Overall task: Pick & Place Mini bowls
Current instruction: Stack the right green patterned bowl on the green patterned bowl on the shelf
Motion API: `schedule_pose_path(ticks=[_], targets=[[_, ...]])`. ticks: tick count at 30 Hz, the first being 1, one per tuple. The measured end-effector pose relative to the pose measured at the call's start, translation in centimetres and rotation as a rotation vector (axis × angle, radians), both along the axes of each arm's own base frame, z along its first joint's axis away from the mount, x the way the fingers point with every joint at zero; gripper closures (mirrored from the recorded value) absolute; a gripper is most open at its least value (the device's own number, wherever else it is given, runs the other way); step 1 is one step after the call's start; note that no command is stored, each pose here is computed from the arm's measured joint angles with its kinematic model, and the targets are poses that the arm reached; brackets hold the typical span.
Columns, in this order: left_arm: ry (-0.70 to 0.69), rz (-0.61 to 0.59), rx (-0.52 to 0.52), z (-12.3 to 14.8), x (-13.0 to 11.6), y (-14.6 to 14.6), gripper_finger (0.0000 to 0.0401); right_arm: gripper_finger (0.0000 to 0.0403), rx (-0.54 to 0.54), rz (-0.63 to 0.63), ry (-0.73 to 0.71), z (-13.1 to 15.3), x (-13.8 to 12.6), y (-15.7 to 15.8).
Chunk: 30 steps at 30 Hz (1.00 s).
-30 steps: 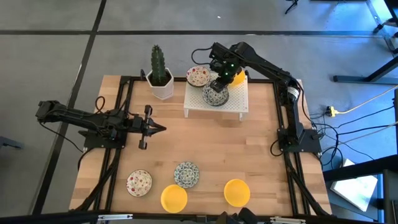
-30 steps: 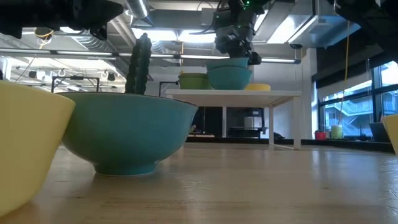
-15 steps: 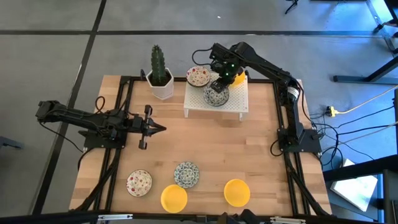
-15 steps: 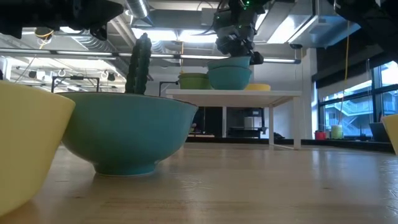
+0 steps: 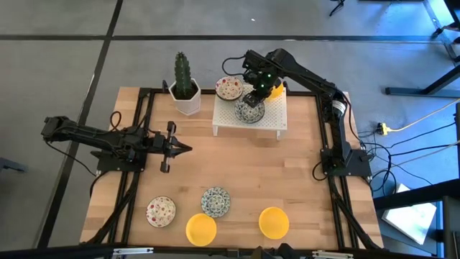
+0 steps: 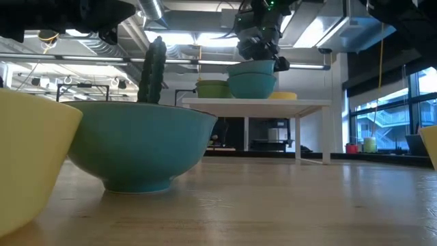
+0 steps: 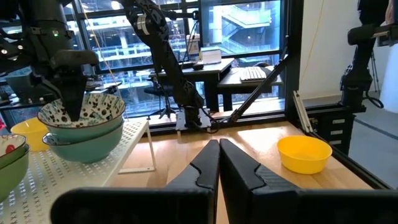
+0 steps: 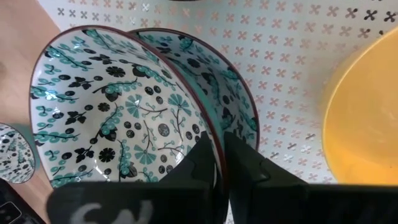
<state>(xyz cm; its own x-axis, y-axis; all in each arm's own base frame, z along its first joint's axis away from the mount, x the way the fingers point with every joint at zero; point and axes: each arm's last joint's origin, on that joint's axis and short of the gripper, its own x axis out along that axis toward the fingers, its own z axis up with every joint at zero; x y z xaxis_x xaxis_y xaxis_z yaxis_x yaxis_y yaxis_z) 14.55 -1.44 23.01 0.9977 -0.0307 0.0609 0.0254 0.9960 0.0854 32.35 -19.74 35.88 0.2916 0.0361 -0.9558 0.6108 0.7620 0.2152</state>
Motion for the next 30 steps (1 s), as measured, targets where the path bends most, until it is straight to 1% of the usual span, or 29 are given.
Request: schedule_pose_path(ticks=[7,13,16,19,23,30], targets=[[0.000,0.000,-0.003,0.00,0.00,0.00,0.0395,0.0380,0.007,-0.017,0.004,-0.01,-0.03,0.02],[0.001,-0.002,-0.026,0.00,0.00,0.00,0.0395,0.0380,0.017,-0.015,0.025,-0.06,-0.16,0.21],[0.001,-0.001,-0.026,0.00,0.00,0.00,0.0395,0.0379,0.002,-0.006,0.033,-0.07,-0.19,0.18],[0.001,0.006,-0.026,0.00,0.00,0.02,0.0395,0.0378,-0.028,0.031,0.043,-0.08,-0.22,0.16],[0.000,0.032,-0.028,0.00,0.00,0.10,0.0395,0.0362,-0.036,0.047,0.046,-0.08,-0.22,0.16],[0.001,0.026,-0.028,0.00,0.00,0.08,0.0395,0.0325,-0.055,0.046,0.048,-0.06,-0.17,0.07]])
